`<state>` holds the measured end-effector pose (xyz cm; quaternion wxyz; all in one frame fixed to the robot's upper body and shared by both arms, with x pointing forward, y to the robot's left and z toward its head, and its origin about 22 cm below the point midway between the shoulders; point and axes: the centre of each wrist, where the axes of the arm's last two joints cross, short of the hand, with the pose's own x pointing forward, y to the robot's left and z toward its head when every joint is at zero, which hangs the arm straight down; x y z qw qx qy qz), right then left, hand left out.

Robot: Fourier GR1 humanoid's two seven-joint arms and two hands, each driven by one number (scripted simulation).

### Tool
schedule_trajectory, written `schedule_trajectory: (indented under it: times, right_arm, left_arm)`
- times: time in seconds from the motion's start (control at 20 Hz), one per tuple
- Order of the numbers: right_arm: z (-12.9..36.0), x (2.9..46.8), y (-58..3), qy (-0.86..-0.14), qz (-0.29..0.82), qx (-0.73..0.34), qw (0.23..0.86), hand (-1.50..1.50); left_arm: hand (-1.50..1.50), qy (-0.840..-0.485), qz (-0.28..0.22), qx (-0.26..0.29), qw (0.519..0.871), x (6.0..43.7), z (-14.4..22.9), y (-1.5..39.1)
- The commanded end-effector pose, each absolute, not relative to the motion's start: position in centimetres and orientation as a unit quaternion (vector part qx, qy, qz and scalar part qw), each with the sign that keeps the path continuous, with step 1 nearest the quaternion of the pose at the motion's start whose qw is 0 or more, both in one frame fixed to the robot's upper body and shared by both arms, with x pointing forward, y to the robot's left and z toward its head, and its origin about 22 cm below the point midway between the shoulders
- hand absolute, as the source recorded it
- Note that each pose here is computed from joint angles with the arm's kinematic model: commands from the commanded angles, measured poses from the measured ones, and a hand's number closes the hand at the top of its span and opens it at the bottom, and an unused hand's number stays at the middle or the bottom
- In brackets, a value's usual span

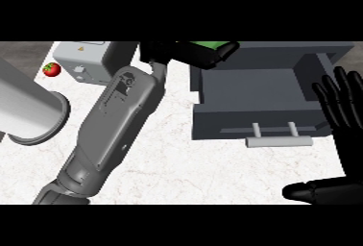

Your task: Pick up the cup, place it into the drawer and close the drawer

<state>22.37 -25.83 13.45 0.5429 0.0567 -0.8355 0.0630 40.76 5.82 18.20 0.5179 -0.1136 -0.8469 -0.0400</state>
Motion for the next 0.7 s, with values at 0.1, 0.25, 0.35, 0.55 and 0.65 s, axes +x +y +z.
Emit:
schedule_trajectory:
  times: [0.1,0.25,0.35,0.55,0.65]
  right_arm:
    - [14.8,23.2,-25.7,-0.839,0.066,0.061,0.537,-1.5]
    - [14.4,24.1,-25.0,-0.84,0.061,0.059,0.535,-1.5]
    - [12.6,23.0,-24.4,-0.834,0.063,0.056,0.546,-1.5]
    - [14.2,23.5,-24.9,-0.841,0.07,0.063,0.533,-1.5]
    - [14.3,22.9,-25.1,-0.84,0.064,0.058,0.535,-1.5]
  left_arm:
    - [1.5,-0.844,-0.044,-0.085,0.528,41.5,16.2,3.2]
    - [1.5,-0.838,-0.049,-0.087,0.536,43.0,18.2,3.2]
    - [1.5,-0.829,-0.056,-0.081,0.551,42.5,14.9,3.4]
    - [1.5,-0.819,-0.064,-0.085,0.564,43.5,16.5,2.5]
    - [1.5,-0.818,-0.078,-0.065,0.566,43.0,14.6,2.3]
